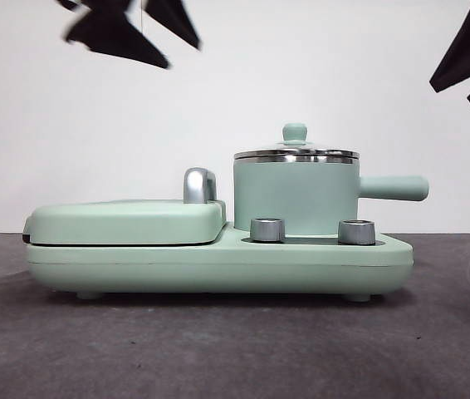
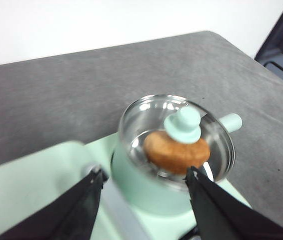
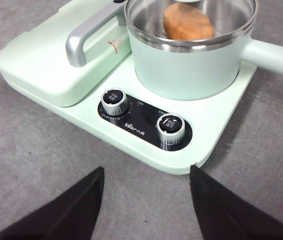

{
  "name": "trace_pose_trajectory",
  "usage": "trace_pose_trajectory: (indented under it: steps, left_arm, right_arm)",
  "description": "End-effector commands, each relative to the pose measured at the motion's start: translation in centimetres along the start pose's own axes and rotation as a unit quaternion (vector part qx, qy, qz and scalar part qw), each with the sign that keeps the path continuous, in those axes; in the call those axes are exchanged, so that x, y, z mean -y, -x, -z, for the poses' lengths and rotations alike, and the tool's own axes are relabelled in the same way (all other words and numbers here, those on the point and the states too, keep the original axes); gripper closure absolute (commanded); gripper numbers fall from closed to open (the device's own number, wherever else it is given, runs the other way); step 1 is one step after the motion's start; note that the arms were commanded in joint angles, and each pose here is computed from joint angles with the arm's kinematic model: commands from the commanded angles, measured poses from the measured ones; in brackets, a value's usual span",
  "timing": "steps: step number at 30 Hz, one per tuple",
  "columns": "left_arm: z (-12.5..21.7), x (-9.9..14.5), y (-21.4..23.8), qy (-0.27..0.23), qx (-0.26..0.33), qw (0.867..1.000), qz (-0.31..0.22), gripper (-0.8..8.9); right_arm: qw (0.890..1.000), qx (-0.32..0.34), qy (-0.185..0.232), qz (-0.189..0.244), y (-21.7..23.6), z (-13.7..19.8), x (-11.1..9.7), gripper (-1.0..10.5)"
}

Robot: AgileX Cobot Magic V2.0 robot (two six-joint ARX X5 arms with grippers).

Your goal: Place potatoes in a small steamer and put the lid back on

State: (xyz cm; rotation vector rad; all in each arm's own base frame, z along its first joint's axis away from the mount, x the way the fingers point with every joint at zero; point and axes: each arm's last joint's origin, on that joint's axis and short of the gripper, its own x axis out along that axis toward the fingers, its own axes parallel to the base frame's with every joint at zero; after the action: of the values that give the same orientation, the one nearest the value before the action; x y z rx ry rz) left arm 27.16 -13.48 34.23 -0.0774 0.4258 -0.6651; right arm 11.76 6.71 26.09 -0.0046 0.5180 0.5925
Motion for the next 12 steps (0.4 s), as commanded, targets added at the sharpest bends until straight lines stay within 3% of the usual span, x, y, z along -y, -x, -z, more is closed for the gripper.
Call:
trace_pose_trajectory:
  steps: [1, 12]
  left_arm:
    - [2.1, -0.3, 1.7, 0.017, -0.008, 1.000, -0.008, 5.37]
    - [8.9, 0.3, 8.3, 0.070, -0.018, 0.997, -0.023, 5.37]
  right_arm:
    - [1.000, 0.000, -0.004, -0.005, -0.1, 0.0, -0.1, 6.8]
    - [1.000, -0.025, -0.008, -0.002, -0.1, 0.5, 0.0, 6.8]
